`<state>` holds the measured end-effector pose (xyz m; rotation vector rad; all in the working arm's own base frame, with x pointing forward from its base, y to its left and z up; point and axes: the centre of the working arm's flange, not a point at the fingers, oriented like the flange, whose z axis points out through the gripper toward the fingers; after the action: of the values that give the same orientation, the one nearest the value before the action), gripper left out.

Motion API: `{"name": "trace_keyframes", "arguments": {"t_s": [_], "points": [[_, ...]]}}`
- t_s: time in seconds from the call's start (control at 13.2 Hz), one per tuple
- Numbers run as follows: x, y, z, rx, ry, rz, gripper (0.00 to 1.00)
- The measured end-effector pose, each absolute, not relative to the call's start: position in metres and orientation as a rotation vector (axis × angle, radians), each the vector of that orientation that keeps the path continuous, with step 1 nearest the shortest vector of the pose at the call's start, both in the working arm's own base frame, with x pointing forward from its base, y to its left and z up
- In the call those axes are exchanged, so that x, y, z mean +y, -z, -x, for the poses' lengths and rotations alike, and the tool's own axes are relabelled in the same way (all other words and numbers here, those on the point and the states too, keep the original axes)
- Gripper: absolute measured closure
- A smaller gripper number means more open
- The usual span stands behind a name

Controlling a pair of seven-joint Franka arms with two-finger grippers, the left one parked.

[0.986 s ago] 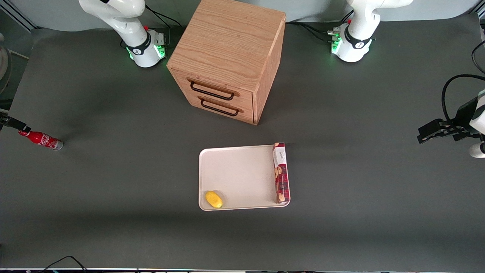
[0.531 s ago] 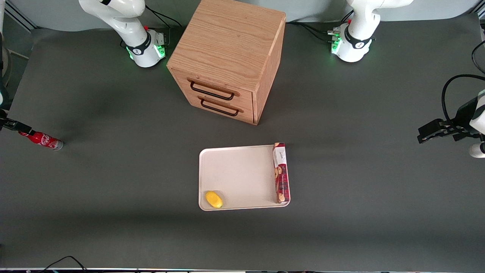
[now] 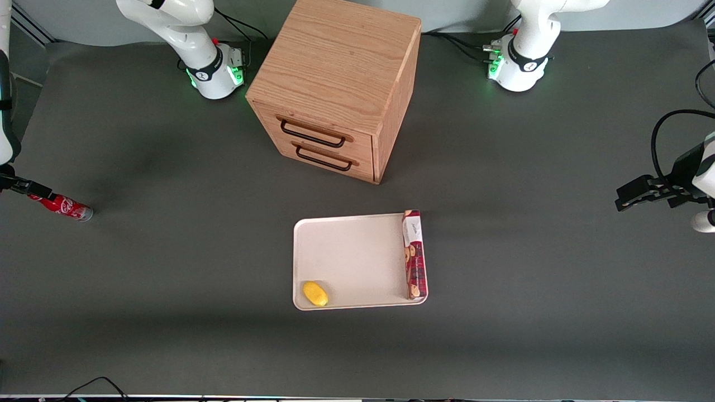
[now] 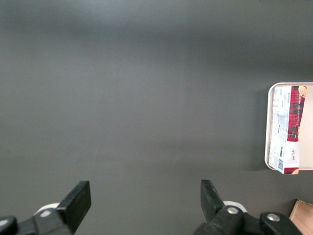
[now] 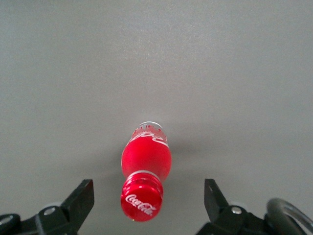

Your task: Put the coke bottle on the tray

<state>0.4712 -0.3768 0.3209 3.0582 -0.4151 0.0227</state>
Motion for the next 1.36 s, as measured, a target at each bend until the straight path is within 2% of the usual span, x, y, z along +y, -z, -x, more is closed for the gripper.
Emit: {"name": "trace_keyframes", "arguments": {"t_s": [0.08, 0.23, 0.3, 0.38, 0.53, 0.61, 0.68, 0.76, 1.36], "points": [[-0.3772, -0.3206, -0.4709, -0.416, -0.022, -3.058, 0.0], [-0.3781, -0.3197, -0.4702, -0.415, -0.019, -3.058, 0.04], [-0.3791, -0.3186, -0.4695, -0.41, -0.017, -3.058, 0.1], [-0.3805, -0.3166, -0.4685, -0.4, -0.014, -3.06, 0.1], [-0.3821, -0.3142, -0.4673, -0.396, -0.017, -3.067, 0.29], [-0.3821, -0.3142, -0.4673, -0.396, -0.018, -3.068, 0.43], [-0.382, -0.3142, -0.4675, -0.397, -0.02, -3.069, 0.61], [-0.3822, -0.3149, -0.4679, -0.396, -0.022, -3.068, 0.66], [-0.3812, -0.3231, -0.4706, -0.393, -0.032, -3.077, 0.66]]}}
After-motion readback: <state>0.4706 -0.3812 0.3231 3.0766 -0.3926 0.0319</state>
